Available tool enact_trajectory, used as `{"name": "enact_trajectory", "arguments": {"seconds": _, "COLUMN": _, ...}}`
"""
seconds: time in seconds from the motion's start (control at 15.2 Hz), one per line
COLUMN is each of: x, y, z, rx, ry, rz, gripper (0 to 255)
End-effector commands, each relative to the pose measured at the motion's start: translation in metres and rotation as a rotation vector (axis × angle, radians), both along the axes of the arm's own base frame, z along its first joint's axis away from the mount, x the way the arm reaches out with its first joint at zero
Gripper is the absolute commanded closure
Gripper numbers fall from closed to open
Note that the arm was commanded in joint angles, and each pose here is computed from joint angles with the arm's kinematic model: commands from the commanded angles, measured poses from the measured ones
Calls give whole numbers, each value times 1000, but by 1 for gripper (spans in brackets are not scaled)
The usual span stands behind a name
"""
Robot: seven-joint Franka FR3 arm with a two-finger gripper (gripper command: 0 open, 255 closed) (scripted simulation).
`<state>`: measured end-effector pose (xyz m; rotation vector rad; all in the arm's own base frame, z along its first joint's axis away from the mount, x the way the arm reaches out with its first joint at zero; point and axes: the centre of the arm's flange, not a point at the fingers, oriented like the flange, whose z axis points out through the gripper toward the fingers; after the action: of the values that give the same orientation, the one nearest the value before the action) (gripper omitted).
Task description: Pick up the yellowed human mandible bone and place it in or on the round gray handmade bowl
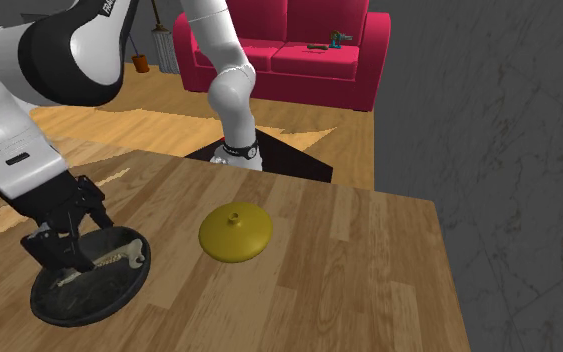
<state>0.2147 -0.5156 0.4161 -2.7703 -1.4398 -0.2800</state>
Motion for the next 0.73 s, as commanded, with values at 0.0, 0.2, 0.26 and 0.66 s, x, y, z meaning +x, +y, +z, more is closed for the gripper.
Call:
{"name": "enact_trajectory", "arguments": {"seconds": 0.0, "x": -4, "y": -1, "z": 20, "rx": 1, "ry": 0, "rz": 0, "gripper": 0}}
{"name": "enact_trajectory", "arguments": {"seconds": 0.2, "x": -7, "y": -3, "z": 43, "rx": 1, "ry": 0, "rz": 0, "gripper": 0}}
{"name": "enact_trajectory", "arguments": {"seconds": 0.26, "x": -7, "y": -3, "z": 43, "rx": 1, "ry": 0, "rz": 0, "gripper": 0}}
{"name": "enact_trajectory", "arguments": {"seconds": 0.66, "x": -7, "y": -3, "z": 43, "rx": 1, "ry": 0, "rz": 0, "gripper": 0}}
